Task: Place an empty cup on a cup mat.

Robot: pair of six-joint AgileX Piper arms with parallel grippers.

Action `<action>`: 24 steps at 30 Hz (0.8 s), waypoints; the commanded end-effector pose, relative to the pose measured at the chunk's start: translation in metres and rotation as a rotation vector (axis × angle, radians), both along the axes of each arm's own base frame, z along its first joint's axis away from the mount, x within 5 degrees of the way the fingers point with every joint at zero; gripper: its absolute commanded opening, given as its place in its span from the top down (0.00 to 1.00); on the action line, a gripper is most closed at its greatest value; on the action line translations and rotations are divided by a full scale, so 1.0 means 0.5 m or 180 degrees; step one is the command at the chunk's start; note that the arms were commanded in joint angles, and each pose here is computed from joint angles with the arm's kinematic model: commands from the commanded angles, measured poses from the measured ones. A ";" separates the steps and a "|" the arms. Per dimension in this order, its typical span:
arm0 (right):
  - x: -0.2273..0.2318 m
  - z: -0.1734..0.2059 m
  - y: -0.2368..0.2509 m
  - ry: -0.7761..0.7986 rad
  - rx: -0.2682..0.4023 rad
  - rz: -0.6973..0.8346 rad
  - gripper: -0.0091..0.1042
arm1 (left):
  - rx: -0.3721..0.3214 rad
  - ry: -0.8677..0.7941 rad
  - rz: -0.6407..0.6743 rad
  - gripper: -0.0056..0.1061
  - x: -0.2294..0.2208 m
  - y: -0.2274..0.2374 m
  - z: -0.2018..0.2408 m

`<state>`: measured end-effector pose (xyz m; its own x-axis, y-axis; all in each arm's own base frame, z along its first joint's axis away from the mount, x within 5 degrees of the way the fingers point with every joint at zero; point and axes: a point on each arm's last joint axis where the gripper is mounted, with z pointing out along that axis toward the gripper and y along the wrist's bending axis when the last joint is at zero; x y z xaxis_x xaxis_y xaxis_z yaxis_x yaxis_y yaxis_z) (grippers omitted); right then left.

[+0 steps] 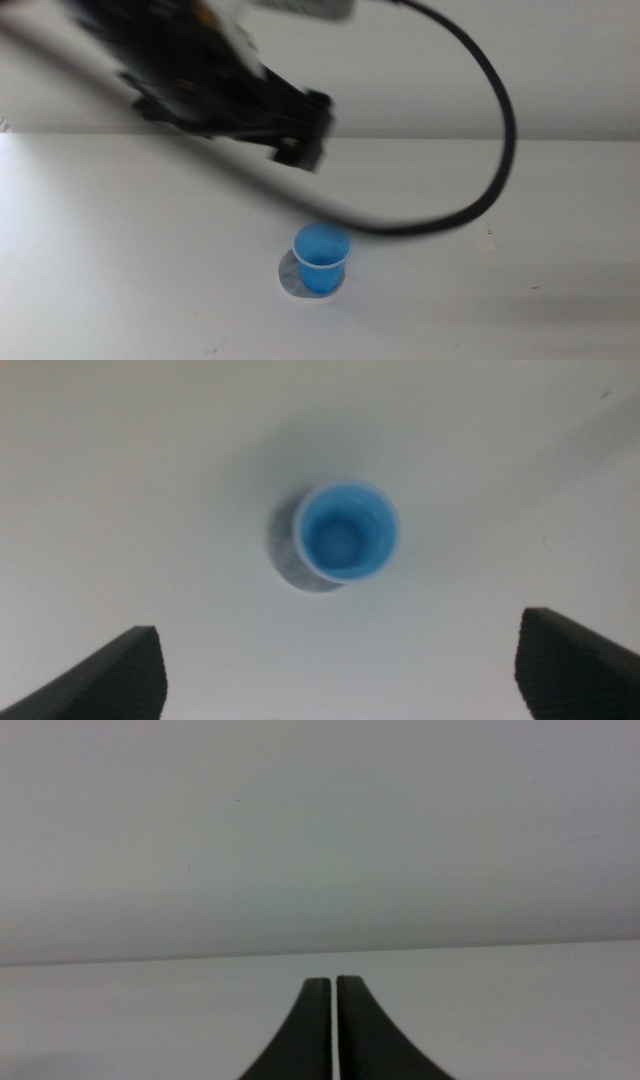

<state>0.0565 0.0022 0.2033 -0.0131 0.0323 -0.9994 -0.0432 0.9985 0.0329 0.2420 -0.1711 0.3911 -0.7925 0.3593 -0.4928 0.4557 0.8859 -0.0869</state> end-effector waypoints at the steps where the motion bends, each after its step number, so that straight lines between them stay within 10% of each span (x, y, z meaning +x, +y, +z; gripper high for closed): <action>1: -0.002 -0.019 0.000 -0.0022 -0.0034 0.0000 0.93 | 0.0247 -0.0076 -0.0051 0.11 -0.064 0.056 0.035; 11: -0.002 -0.019 0.000 -0.0022 -0.0034 0.0000 0.93 | -0.0451 -0.1524 0.0501 0.11 -0.228 0.249 0.009; 24: -0.002 -0.019 0.000 -0.0022 -0.0034 0.0000 0.93 | -0.0571 -0.3040 0.1598 0.11 -0.368 0.340 -0.187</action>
<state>0.0565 0.0022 0.2033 -0.0131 0.0323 -0.9994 -0.0432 0.9985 0.0329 0.0622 -0.0015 0.3031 -0.1360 -0.0053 -0.9907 0.0081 0.9999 -0.0064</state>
